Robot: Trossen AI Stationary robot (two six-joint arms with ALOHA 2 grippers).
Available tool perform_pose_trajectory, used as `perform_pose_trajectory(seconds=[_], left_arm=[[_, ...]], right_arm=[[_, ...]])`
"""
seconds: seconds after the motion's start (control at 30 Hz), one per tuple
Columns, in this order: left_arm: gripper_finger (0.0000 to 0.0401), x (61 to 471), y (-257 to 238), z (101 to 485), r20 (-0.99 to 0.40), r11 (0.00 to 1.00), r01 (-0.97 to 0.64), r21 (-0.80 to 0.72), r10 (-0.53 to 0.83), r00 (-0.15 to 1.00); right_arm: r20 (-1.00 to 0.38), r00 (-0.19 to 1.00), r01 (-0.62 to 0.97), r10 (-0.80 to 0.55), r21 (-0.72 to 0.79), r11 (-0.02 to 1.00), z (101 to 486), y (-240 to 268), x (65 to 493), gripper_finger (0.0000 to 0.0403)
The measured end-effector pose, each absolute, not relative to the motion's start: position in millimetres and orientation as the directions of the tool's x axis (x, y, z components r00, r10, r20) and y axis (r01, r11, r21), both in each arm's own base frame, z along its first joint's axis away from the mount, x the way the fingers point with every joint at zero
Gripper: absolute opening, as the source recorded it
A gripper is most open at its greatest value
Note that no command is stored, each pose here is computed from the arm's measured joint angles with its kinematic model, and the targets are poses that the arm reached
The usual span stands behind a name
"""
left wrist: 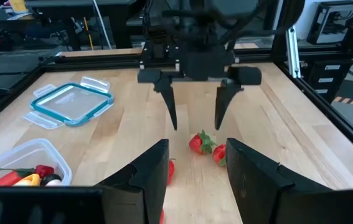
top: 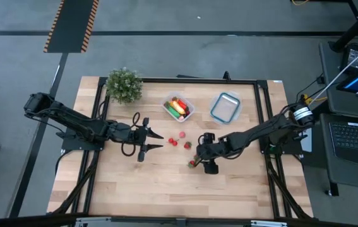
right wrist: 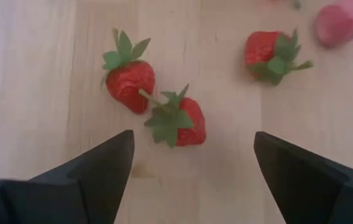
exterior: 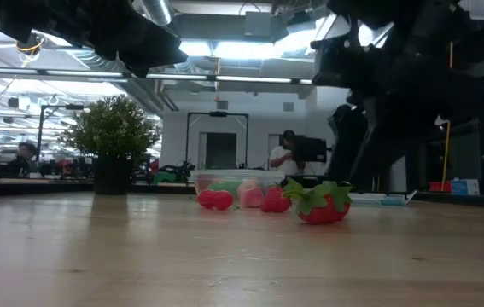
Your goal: Pick and placing Produce into tupperware
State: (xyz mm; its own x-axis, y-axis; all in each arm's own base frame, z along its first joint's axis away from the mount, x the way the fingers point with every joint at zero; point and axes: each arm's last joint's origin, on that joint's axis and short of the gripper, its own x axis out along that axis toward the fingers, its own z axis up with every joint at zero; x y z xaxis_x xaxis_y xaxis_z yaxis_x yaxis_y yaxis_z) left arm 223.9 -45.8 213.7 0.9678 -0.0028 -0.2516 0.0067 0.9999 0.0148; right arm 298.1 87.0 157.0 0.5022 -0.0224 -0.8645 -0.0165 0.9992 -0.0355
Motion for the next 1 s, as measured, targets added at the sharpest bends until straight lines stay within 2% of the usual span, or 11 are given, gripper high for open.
perform_pose_trajectory(seconds=[0.67, 1.0], left_arm=[[0.0151, 223.5, -45.7, 212.4, -0.265, 1.000, 0.005, 0.018, 0.000, 0.964], [0.0151, 223.3, -45.6, 211.2, -0.276, 1.000, 0.005, 0.021, 0.001, 0.961]], right_arm=[[-0.867, 0.497, -0.026, 0.011, -0.002, 1.000, 130.6, 91.8, 310.5, 0.0331], [-0.876, 0.482, 0.030, 0.005, 0.022, 0.999, 123.6, 92.1, 311.6, 0.0331]])
